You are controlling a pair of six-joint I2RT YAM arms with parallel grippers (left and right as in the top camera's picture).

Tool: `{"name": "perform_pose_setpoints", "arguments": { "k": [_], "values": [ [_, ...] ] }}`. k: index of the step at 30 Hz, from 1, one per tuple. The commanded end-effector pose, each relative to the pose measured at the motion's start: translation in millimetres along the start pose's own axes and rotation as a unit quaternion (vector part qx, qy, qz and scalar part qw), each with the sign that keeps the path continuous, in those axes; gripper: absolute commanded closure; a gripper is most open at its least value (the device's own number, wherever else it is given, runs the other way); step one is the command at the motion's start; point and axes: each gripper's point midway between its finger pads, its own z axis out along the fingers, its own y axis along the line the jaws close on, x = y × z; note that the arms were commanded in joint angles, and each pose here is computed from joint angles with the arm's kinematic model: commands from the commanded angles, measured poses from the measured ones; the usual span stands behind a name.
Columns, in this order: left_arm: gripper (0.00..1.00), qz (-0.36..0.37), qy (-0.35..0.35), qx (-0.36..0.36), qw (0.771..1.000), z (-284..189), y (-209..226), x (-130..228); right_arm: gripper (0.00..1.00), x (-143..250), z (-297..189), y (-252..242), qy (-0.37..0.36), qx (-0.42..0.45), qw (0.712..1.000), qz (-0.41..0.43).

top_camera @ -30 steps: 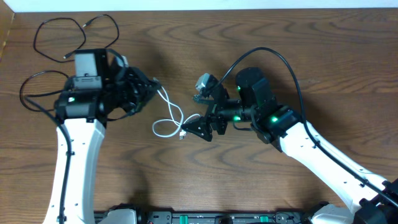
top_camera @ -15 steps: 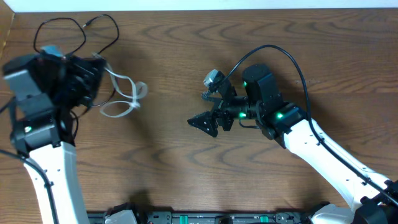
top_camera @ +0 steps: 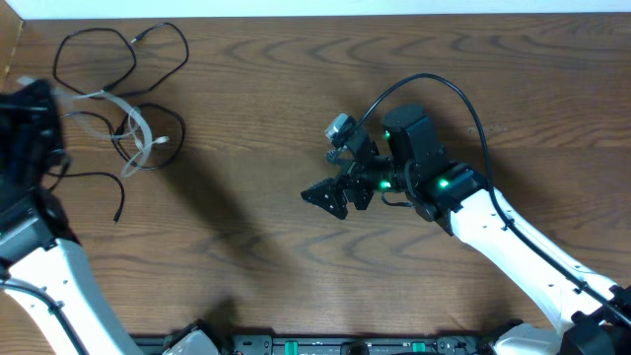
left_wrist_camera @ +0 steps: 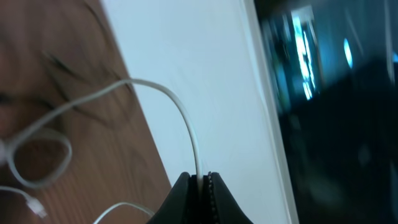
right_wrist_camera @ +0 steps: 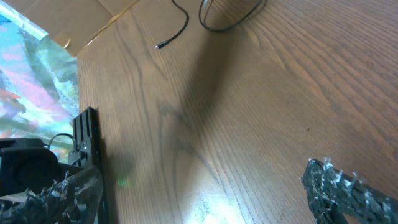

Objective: Untangle cables

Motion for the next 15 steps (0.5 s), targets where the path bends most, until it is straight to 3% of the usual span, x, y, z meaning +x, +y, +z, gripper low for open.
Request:
{"name": "perform_pose_setpoints", "arguments": {
  "k": [1, 8, 15],
  "values": [
    [0.93, -0.013, -0.148, -0.065, 0.987, -19, 26, -61, 0.01, 0, 0, -4, 0.0, 0.01, 1.0, -0.005],
    [0.93, -0.03, -0.3, -0.177, 0.937, -42, 82, -126, 0.01, 3, 0, -5, 0.006, 0.012, 1.0, 0.0],
    [0.93, -0.045, -0.332, -0.26, 0.906, -44, 135, -148, 0.01, 4, 0, -5, 0.008, 0.012, 1.0, 0.002]
  ]
}}
